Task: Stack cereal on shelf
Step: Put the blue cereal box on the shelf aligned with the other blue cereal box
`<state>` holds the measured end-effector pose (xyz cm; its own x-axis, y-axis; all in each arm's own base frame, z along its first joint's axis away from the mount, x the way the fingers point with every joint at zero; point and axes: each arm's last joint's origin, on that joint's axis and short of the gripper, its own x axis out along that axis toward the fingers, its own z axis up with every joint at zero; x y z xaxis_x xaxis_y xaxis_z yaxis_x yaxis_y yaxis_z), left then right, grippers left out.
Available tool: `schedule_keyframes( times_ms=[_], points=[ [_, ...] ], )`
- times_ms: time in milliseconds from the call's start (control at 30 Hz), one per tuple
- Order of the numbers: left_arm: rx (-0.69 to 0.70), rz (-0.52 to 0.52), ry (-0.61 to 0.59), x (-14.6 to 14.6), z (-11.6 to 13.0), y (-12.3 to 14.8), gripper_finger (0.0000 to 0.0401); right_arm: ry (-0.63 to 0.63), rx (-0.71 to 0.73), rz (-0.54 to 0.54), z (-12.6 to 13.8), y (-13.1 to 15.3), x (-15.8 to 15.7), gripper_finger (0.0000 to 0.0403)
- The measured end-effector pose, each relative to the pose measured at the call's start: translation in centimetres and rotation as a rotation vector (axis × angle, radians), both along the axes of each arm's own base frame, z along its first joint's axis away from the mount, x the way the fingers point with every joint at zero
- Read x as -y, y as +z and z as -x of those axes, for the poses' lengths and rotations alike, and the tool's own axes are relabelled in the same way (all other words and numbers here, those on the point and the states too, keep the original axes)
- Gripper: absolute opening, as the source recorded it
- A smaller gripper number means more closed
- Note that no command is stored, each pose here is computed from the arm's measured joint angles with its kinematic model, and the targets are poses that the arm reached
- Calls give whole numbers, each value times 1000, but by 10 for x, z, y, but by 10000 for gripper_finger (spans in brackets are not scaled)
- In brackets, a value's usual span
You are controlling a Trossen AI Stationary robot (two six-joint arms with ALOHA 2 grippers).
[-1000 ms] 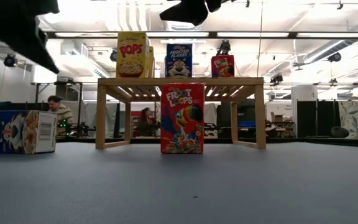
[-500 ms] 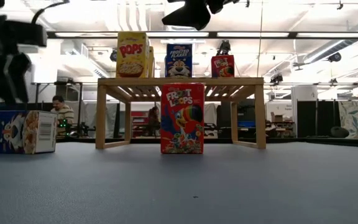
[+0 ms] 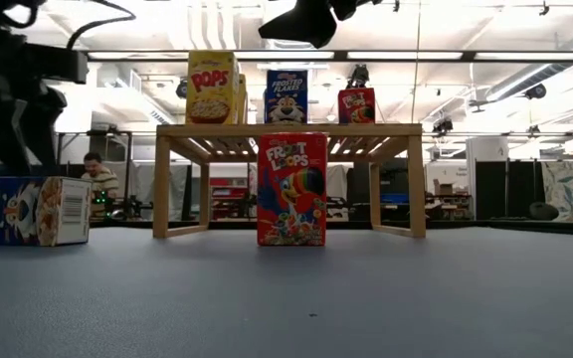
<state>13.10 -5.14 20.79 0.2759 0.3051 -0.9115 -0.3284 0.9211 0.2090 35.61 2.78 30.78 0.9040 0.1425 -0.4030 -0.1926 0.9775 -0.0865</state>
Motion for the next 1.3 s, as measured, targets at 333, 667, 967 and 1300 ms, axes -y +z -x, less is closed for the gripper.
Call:
schedule_keyframes(
  times_ms=[333, 667, 967, 1300],
  points=[
    [-104, 48, -8, -12, -22, -7, 318, 1, 1, 1, 0, 0, 0, 370],
    [-268, 48, 0, -21, -45, -26, 318, 2, -2, 5, 0, 0, 0, 370],
    [-340, 135, -21, -26, -62, -38, 306, 1, -7, 3, 0, -1, 0, 370],
    [-114, 210, -100, -21, -81, -30, 231, 2, -8, 4, 0, -1, 0, 370]
  ],
)
